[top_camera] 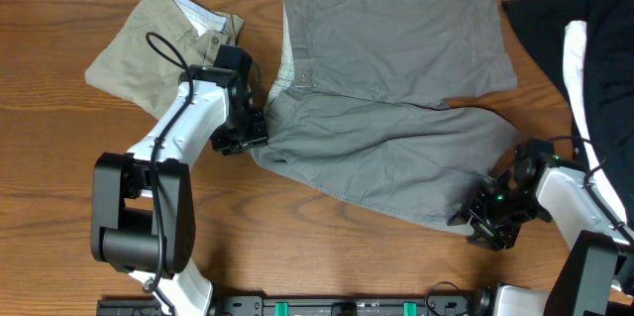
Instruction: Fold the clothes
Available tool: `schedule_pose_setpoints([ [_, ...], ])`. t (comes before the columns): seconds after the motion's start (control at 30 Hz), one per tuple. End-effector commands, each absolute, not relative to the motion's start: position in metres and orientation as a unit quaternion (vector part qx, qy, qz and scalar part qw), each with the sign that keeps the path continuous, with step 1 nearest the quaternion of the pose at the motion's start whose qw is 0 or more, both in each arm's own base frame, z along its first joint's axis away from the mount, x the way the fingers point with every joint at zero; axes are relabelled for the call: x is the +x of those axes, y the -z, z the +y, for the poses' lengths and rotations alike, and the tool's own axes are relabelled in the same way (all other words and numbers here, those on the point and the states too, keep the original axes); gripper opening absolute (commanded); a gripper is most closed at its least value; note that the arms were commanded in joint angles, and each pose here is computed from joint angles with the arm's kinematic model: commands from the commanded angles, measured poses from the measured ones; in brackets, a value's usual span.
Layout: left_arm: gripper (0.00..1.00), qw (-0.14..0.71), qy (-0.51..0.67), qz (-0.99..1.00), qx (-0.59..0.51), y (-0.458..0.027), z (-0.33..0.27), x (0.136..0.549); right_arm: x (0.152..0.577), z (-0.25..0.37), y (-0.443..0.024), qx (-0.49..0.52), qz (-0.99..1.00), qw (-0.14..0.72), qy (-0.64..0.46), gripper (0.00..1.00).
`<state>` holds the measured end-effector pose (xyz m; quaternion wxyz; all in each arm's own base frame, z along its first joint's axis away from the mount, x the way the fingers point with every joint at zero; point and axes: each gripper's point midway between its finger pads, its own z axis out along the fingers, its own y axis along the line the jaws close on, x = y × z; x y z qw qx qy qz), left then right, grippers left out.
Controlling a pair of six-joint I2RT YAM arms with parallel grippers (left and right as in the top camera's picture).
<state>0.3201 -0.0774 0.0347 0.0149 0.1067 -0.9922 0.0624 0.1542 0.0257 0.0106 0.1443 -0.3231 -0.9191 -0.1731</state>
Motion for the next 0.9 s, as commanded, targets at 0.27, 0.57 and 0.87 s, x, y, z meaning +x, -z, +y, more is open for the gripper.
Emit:
schedule_pose_setpoints([
  [0.27, 0.44, 0.012, -0.059, -0.992, 0.111, -0.037, -0.075, 0.32, 0.167, 0.009, 0.004, -0.395, -0.904, 0.113, 0.122, 0.41],
  [0.57, 0.44, 0.013, -0.058, -0.992, 0.111, -0.037, -0.075, 0.319, 0.172, 0.006, 0.005, -0.406, -0.901, 0.101, 0.118, 0.4],
  [0.87, 0.44, 0.014, -0.058, -0.992, 0.111, -0.037, -0.075, 0.319, 0.161, 0.009, 0.005, -0.414, -0.895, 0.124, 0.113, 0.07],
])
